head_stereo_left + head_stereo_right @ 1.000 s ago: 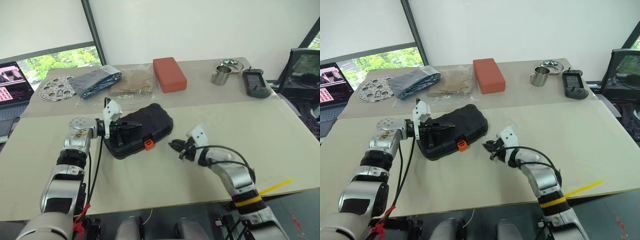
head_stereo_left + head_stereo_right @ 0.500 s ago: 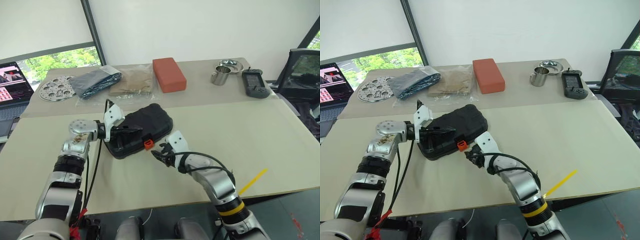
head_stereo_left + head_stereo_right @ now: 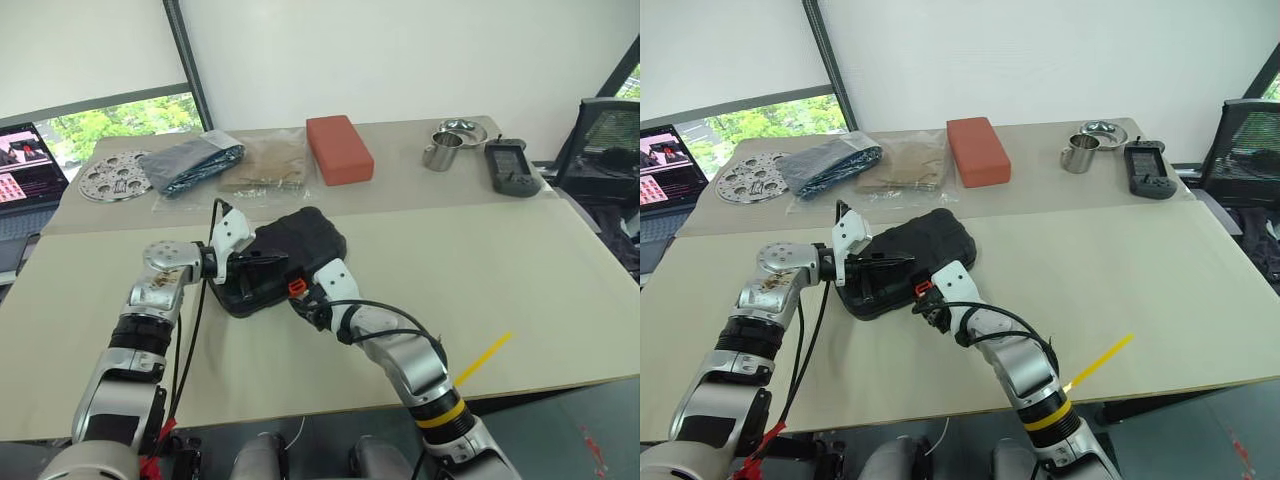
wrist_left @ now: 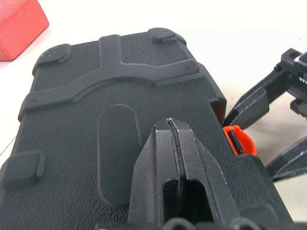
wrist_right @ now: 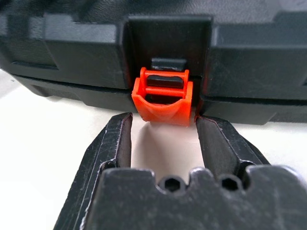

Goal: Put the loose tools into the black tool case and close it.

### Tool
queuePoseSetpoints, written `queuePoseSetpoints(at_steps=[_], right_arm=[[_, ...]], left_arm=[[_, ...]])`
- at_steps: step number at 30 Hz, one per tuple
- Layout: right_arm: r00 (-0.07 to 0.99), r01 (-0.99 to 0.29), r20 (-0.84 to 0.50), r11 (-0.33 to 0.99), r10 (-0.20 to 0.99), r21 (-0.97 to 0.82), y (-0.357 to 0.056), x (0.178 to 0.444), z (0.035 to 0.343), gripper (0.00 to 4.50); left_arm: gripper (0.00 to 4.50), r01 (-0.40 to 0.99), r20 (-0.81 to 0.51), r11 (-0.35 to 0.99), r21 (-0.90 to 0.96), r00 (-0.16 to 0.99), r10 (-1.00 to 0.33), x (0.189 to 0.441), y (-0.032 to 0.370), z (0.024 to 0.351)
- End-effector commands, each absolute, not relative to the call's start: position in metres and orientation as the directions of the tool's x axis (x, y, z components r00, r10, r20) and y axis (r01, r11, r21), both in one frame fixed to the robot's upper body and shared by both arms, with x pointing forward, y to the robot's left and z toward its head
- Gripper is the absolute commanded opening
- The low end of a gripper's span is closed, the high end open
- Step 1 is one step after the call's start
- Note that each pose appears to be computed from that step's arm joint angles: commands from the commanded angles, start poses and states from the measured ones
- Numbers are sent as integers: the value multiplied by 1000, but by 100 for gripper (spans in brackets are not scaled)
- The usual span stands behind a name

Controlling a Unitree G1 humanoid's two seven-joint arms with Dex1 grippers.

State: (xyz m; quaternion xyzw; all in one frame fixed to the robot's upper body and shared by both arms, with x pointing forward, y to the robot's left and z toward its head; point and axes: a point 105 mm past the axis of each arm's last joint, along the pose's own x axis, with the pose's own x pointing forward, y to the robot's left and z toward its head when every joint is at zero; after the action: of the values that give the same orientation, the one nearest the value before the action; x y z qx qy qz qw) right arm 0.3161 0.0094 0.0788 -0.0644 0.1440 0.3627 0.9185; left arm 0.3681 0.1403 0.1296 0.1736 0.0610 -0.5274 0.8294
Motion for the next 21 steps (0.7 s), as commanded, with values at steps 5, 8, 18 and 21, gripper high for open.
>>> queuePoseSetpoints(at_steps=[5, 8, 18, 21], right_arm=[[739, -652, -243, 758, 629, -19, 13, 325, 100, 246], [753, -638, -230, 770, 617, -25, 12, 327, 103, 195], [731, -669, -232, 740, 641, -63, 13, 320, 106, 7], [730, -670, -244, 738, 639, -74, 9, 318, 105, 7]], left_arm=[[0, 904, -305, 381, 194, 425, -852, 364, 137, 120], [0, 906, -306, 378, 191, 420, -854, 363, 135, 119], [0, 908, -313, 375, 188, 417, -854, 364, 134, 117], [0, 907, -313, 380, 183, 420, -852, 365, 133, 115]])
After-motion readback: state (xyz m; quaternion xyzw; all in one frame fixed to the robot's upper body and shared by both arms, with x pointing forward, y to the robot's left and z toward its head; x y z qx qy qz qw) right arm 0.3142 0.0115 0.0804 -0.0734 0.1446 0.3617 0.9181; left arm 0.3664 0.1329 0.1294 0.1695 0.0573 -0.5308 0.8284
